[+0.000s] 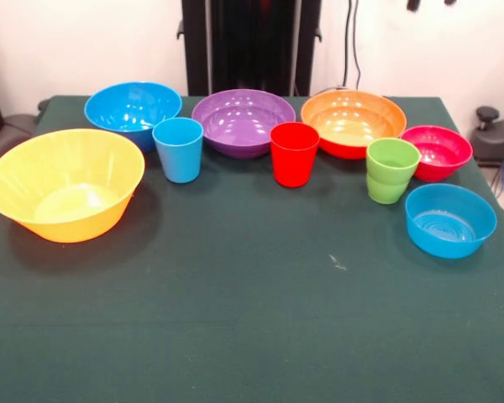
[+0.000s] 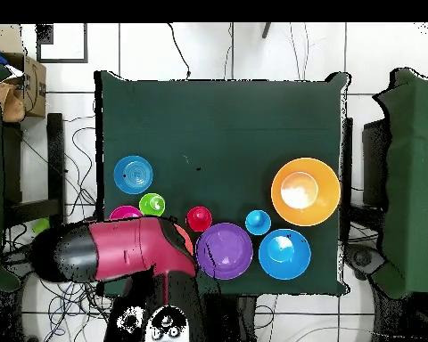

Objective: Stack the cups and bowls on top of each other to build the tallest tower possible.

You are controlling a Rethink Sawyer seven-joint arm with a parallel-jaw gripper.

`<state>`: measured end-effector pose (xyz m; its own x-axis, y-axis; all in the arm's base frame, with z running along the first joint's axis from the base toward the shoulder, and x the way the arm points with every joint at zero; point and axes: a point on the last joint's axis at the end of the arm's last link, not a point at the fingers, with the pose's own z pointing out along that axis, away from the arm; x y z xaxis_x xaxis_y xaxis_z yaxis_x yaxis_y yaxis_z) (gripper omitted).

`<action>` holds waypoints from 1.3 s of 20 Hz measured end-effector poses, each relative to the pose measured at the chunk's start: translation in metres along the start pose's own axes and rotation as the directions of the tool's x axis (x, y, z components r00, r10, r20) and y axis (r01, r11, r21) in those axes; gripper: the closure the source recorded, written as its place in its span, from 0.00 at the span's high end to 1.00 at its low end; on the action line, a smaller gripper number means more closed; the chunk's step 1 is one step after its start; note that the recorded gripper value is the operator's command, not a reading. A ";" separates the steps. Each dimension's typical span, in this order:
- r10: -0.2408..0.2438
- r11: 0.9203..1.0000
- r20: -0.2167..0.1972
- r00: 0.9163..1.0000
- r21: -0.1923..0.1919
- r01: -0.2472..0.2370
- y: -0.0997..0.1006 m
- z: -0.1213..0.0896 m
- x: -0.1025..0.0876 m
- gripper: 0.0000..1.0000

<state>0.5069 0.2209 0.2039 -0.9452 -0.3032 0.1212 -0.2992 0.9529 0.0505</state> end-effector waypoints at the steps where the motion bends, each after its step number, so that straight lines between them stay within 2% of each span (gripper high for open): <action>1: -0.005 1.000 0.001 1.000 0.000 0.005 0.002 0.006 -0.004 1.00; 6: -0.027 1.000 -0.014 1.000 -0.006 0.027 0.010 0.045 -0.023 1.00; 14: -0.029 0.999 -0.056 0.998 -0.014 0.028 0.003 0.094 -0.035 1.00; 19: -0.017 1.000 -0.079 0.997 -0.010 0.016 -0.018 0.109 -0.033 1.00; 26: 0.025 1.000 -0.071 0.997 0.006 -0.024 -0.063 0.106 -0.031 1.00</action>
<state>0.5416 0.1718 0.0923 -0.9407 -0.2795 0.1925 -0.2768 0.9600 0.0414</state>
